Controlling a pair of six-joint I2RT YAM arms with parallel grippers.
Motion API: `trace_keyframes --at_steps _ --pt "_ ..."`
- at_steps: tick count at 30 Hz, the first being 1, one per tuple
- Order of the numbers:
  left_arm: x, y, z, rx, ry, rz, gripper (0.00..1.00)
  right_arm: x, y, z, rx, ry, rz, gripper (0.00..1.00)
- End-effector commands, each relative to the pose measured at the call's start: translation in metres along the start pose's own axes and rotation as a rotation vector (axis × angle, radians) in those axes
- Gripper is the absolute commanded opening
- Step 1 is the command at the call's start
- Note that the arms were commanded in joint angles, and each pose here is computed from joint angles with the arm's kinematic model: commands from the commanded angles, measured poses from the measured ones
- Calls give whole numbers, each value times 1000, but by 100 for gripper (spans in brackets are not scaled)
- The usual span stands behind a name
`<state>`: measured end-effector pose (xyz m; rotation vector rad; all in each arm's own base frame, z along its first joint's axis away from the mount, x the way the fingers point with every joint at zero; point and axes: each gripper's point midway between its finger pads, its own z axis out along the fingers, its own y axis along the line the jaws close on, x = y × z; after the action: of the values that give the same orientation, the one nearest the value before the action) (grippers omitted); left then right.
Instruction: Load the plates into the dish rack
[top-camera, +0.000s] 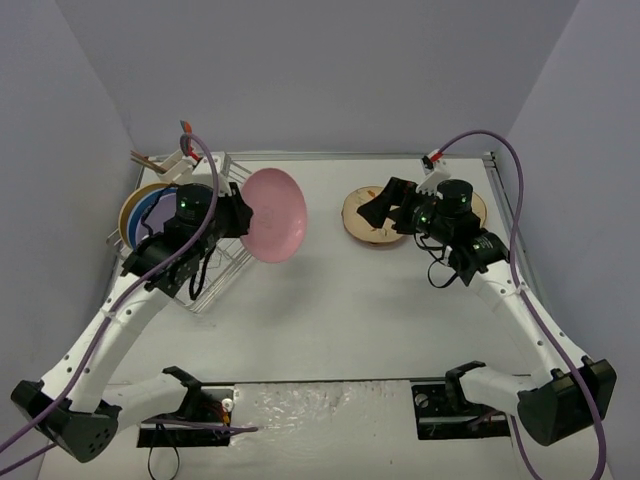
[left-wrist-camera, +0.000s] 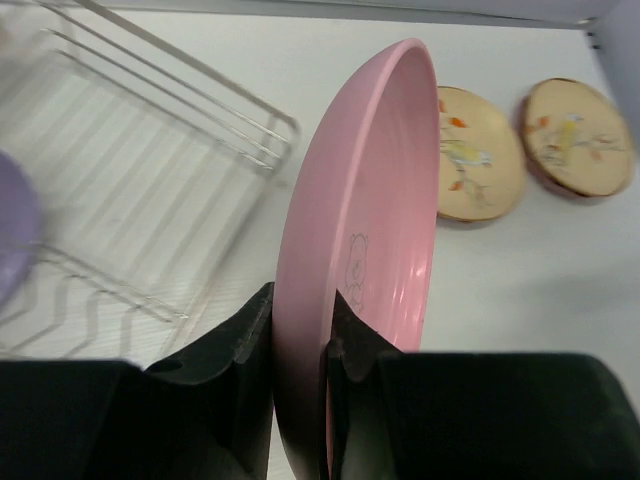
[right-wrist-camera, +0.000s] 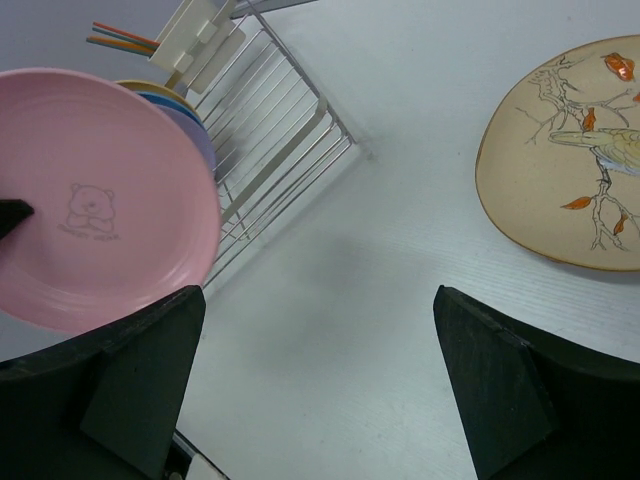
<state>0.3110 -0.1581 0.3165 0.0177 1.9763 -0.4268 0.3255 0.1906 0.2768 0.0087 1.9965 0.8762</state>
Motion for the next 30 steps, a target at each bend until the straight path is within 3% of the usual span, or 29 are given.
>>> trace_keyframes --at_steps 1,5,12,20,30 --pt "-60 58 -47 -209 -112 348 0 -19 8 -13 -19 -88 -92 95" --pt "-72 104 -63 -383 -45 590 0 -17 0 -15 11 -86 -104 95" --pt "-74 143 -44 -433 97 931 0 -9 -2 -12 -11 -45 -99 95" --pt "-83 181 -20 -444 170 1064 0 2 -1 -13 -37 -15 -112 95" --pt "-59 210 16 -351 275 1097 0 13 -9 -12 -31 12 -103 95"
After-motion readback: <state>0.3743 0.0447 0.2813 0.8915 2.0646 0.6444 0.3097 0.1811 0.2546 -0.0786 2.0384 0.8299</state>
